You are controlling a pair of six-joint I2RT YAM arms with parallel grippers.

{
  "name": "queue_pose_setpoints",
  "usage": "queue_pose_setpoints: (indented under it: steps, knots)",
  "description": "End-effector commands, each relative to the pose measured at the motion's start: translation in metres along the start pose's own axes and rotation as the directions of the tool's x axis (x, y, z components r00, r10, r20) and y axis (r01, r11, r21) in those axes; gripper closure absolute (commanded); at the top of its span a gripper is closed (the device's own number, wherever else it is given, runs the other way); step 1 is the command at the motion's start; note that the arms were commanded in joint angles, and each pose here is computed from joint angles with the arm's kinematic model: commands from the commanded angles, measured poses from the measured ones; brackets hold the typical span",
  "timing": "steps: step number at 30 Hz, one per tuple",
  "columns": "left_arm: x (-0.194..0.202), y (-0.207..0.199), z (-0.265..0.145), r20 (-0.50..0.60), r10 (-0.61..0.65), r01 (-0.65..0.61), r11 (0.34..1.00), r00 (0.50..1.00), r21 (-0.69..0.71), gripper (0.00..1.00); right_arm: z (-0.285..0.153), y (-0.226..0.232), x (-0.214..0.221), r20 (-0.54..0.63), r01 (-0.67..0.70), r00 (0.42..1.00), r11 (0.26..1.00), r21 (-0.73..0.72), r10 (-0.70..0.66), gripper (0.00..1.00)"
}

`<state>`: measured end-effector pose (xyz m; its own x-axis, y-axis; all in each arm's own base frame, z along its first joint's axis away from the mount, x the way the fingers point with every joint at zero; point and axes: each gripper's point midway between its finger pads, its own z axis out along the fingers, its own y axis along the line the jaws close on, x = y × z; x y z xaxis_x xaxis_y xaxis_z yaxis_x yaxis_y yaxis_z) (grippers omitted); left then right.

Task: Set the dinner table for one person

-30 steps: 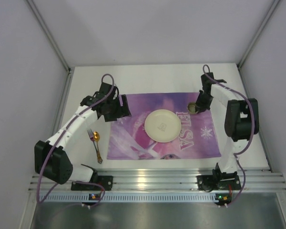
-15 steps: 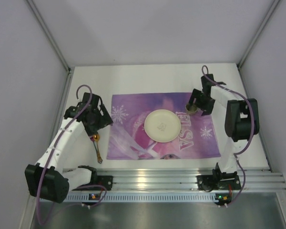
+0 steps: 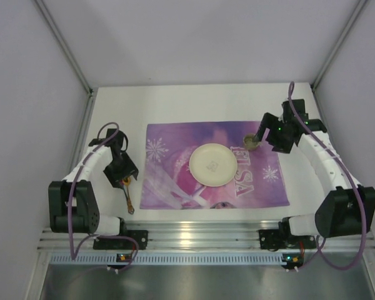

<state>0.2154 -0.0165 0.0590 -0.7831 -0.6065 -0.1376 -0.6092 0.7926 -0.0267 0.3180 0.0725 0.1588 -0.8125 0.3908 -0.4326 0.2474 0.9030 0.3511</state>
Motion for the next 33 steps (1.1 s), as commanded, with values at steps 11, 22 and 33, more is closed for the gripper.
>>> queue_pose_setpoints:
  steps: [11,22,33]
  knots:
    - [-0.03,0.008,0.045,0.033,0.127,-0.124,0.989,0.991,-0.075,0.5,-0.015,-0.03,0.037,-0.056,-0.008,0.998,0.999,0.046,0.01,0.14]
    - [-0.027,0.005,0.074,-0.039,0.171,-0.174,0.981,0.984,-0.089,0.58,-0.013,-0.042,0.036,-0.061,-0.023,0.998,0.996,0.082,0.028,0.16]
    - [-0.042,-0.01,0.068,-0.024,0.204,-0.205,0.978,0.979,-0.05,0.89,-0.013,-0.04,0.035,-0.067,-0.041,0.997,0.996,0.083,0.046,0.19]
